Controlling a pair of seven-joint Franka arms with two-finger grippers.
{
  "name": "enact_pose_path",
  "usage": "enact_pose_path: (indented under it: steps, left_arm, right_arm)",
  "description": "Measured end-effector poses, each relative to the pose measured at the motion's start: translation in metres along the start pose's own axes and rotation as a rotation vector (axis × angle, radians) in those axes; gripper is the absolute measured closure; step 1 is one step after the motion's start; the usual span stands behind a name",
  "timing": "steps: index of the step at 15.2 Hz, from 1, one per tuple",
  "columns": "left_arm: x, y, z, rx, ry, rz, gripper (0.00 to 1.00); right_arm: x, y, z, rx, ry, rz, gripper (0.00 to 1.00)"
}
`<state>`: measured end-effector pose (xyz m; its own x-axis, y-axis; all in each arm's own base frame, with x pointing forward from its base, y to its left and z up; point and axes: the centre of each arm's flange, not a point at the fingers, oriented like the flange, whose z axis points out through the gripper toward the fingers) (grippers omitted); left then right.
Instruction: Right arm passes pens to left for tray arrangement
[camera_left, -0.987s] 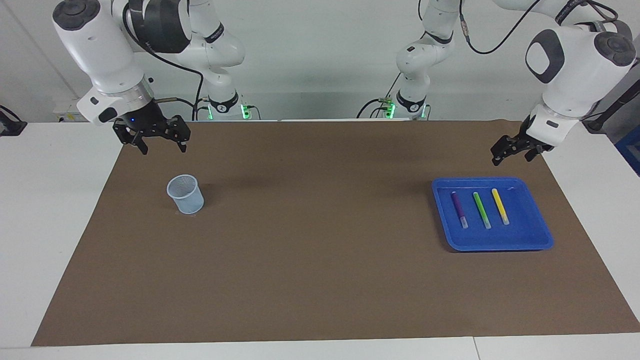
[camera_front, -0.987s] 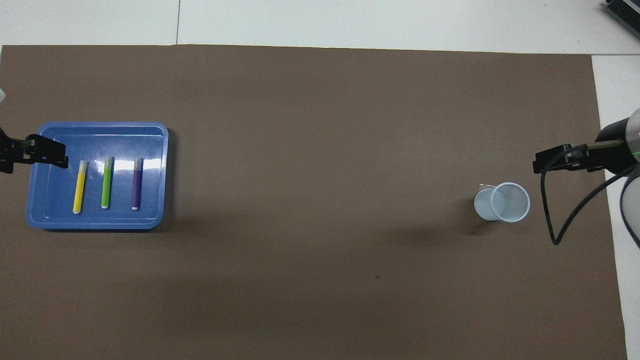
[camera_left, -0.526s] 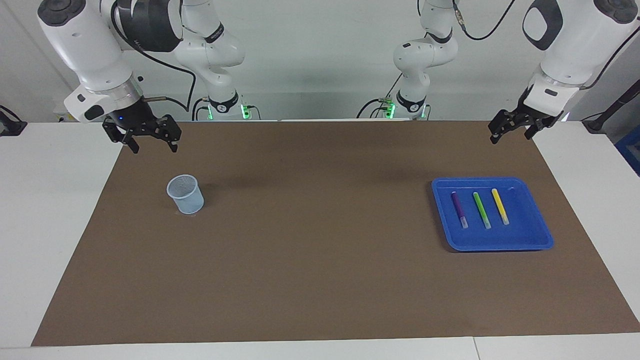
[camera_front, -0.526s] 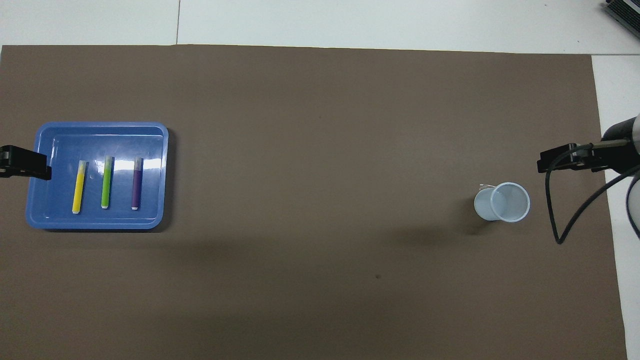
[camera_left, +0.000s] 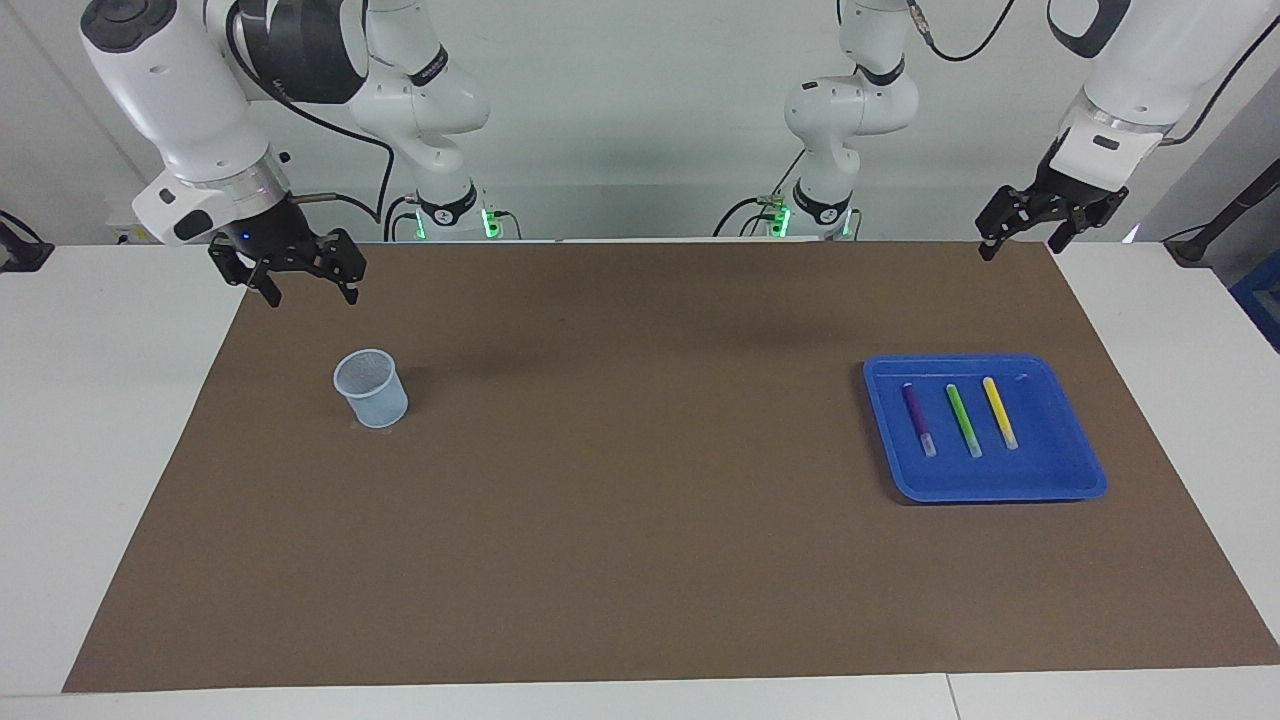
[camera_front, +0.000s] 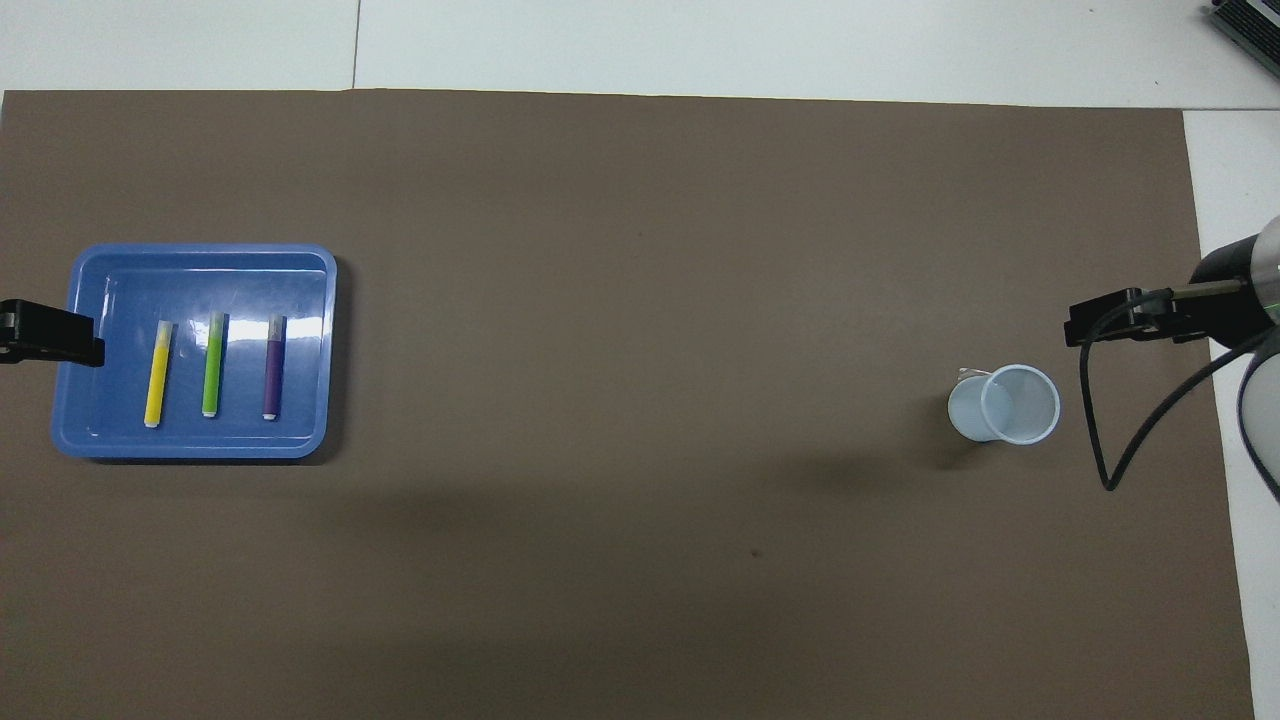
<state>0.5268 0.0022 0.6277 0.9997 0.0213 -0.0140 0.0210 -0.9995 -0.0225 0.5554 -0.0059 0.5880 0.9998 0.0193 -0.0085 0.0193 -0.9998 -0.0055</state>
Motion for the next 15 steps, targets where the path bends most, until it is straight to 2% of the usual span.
enact_pose_path:
  steps: [7,15]
  left_arm:
    - [-0.002,0.012,0.002,0.000,0.023,0.023,0.00]
    - [-0.003,0.010,0.005,0.000,0.005,0.019,0.00]
  right_arm:
    - [0.000,-0.003,0.000,0.000,0.000,-0.005,0.00]
    - [0.000,-0.003,0.000,0.000,0.000,-0.005,0.00]
